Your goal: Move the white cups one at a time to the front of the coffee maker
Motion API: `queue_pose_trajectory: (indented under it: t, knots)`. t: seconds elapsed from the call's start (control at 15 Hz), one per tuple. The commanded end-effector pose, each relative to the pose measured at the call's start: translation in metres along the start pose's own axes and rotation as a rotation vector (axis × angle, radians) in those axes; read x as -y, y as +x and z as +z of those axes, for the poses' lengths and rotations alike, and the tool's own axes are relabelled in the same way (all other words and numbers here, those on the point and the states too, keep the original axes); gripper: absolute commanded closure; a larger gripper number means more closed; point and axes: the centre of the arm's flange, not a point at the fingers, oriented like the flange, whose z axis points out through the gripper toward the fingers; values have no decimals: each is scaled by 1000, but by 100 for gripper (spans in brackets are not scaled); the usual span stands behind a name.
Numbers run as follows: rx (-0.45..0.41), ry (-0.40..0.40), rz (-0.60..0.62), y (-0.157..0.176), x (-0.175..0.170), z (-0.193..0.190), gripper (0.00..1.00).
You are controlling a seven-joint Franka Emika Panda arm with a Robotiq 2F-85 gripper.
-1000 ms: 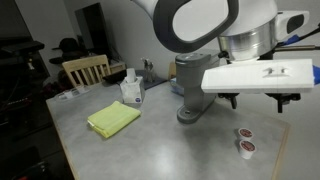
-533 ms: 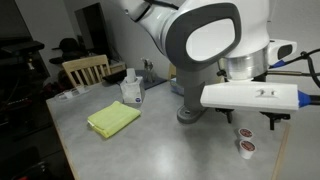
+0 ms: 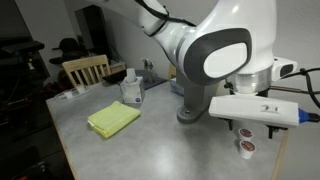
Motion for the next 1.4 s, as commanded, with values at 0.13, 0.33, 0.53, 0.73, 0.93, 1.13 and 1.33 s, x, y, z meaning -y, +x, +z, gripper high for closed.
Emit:
queue_pose_trajectory:
  t: [0.13,0.33,0.53,0.73,0.93,1.13,1.33]
  knots:
    - [53,77,-2,5,-10,41,0]
    - [53,73,3,-2,4,40,0]
    - [56,77,2,-2,5,44,0]
    - [54,76,2,-2,5,43,0]
    - [1,86,6,2,10,61,0]
    - [-61,99,27,7,15,81,0]
    - [-112,76,36,10,17,96,0]
